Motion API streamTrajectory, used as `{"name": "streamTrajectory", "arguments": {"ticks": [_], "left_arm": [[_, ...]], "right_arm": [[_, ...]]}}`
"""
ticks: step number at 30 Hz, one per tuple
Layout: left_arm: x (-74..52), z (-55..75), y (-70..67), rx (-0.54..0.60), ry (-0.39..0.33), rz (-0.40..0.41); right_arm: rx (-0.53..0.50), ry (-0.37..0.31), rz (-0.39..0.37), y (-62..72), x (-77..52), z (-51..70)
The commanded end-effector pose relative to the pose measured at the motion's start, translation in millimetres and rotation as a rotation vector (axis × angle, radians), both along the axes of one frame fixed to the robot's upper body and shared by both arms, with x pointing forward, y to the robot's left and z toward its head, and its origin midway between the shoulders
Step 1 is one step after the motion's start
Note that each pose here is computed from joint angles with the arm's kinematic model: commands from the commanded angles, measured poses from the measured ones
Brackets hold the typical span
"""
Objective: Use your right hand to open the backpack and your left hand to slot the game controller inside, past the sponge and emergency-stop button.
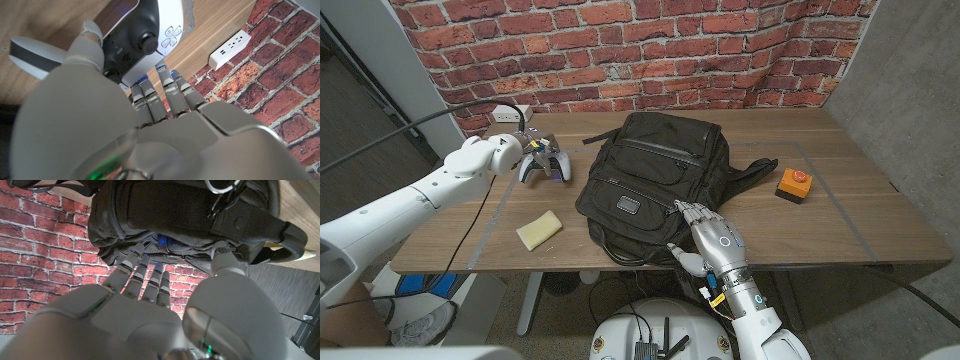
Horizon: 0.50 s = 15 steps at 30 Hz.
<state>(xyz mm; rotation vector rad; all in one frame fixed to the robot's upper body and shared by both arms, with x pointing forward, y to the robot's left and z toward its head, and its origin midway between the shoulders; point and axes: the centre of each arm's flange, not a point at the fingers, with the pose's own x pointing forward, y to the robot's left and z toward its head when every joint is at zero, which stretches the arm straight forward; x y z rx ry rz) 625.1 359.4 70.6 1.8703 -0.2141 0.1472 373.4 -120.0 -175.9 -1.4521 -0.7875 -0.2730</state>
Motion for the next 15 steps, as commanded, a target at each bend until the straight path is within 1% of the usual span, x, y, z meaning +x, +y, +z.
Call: {"name": "streamTrajectory", "arguments": {"ticks": [1,5,15], "left_arm": [[-3.2,-2.2,-1.8,-0.006,0.0,0.005],[-4.4,-2.9,-1.4,-0.009,-0.001,0.007],[-5.0,-7.0,0.3,-0.021,-0.001,0.012]], "right_arm": [[0.002,-0.038,0.002,-0.6,8.0,-0.6],[0.021,-0.08,0.004,-0.9,9.0,0.0],[0.07,-0.101,0.022,1.6,10.5,0.6]]}}
